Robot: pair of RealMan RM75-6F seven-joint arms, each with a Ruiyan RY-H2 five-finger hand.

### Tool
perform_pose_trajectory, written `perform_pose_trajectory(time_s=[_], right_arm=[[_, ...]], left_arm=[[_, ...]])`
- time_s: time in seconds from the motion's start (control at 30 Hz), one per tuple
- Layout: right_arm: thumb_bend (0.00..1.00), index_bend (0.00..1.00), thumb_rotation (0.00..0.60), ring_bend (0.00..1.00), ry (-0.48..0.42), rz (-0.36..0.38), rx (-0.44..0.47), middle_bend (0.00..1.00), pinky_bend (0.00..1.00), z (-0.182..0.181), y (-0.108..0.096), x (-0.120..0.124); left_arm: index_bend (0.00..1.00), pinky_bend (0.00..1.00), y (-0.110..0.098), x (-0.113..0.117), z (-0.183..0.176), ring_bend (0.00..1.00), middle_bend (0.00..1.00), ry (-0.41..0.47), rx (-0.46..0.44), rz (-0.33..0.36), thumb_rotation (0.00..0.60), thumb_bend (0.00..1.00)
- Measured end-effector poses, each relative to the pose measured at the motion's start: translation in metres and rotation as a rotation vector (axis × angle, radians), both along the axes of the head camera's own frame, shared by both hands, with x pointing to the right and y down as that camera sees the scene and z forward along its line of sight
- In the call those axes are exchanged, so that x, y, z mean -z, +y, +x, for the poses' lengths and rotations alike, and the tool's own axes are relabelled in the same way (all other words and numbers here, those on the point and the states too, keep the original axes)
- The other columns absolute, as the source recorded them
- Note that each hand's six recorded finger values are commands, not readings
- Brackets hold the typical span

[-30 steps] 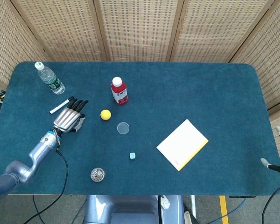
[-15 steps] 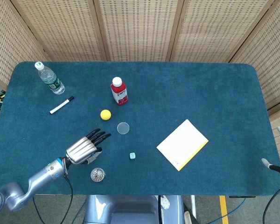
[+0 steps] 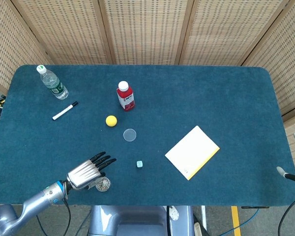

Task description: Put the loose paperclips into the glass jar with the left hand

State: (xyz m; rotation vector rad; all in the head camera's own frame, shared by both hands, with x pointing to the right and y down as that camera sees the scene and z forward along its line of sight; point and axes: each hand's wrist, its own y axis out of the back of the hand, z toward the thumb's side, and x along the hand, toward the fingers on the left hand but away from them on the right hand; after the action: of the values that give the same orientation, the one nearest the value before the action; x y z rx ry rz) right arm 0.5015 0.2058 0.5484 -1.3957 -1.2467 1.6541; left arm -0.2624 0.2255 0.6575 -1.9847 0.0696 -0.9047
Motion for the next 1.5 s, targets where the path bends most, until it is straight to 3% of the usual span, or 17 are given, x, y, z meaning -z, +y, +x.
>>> perform_pose_trajectory(time_s=[0.37,0.57,0.67,0.83,1.33,1.4,1.5], right_arm=[[0.0,0.0,0.6,0.0,-0.002,0.0,-0.001,0.0,0.0,0.0,0.0,0.0],[0.0,0.0,0.6,0.0,-0.003,0.0,-0.006,0.0,0.0,0.002,0.0,0.0],[0.0,0.0,0.6,0.0,-0.004,0.0,-0.006,0.0,0.0,0.002,0.0,0.0],[0.0,0.0,0.6,0.0,-0.006,0.001,-0.005,0.0,0.0,0.002,0.0,0.001],[0.0,0.0,0.6,0.0,-0.007,0.005,-0.003,0.0,0.0,0.001,0.001,0.002],[0.0,0.0,0.6,0.0,-0.008,0.006,-0.002,0.0,0.0,0.0,0.001,0.002],[0.0,0.0,0.6,0.0,-0.012,0.009,-0.001,0.0,0.0,0.0,0.001,0.004]], left_arm=[[0.69,0.0,0.011,-0.012,0.014,0.0,0.0,0.012,-0.007,-0.049,0.6,0.57],[0.47,0.0,0.013,-0.011,0.016,0.0,0.0,0.021,-0.008,-0.062,0.6,0.48],[0.44,0.0,0.012,-0.01,0.016,0.0,0.0,0.018,-0.008,-0.059,0.6,0.44],[0.36,0.0,0.01,-0.008,0.015,0.0,0.0,0.012,-0.006,-0.061,0.6,0.28],[0.31,0.0,0.0,0.006,0.012,0.0,0.0,0.043,0.028,-0.034,0.6,0.24],[0.25,0.0,-0.006,0.012,0.011,0.0,0.0,0.06,0.049,-0.017,0.6,0.22],[0.04,0.0,-0.022,0.027,0.001,0.0,0.0,0.084,0.119,0.031,0.6,0.1]])
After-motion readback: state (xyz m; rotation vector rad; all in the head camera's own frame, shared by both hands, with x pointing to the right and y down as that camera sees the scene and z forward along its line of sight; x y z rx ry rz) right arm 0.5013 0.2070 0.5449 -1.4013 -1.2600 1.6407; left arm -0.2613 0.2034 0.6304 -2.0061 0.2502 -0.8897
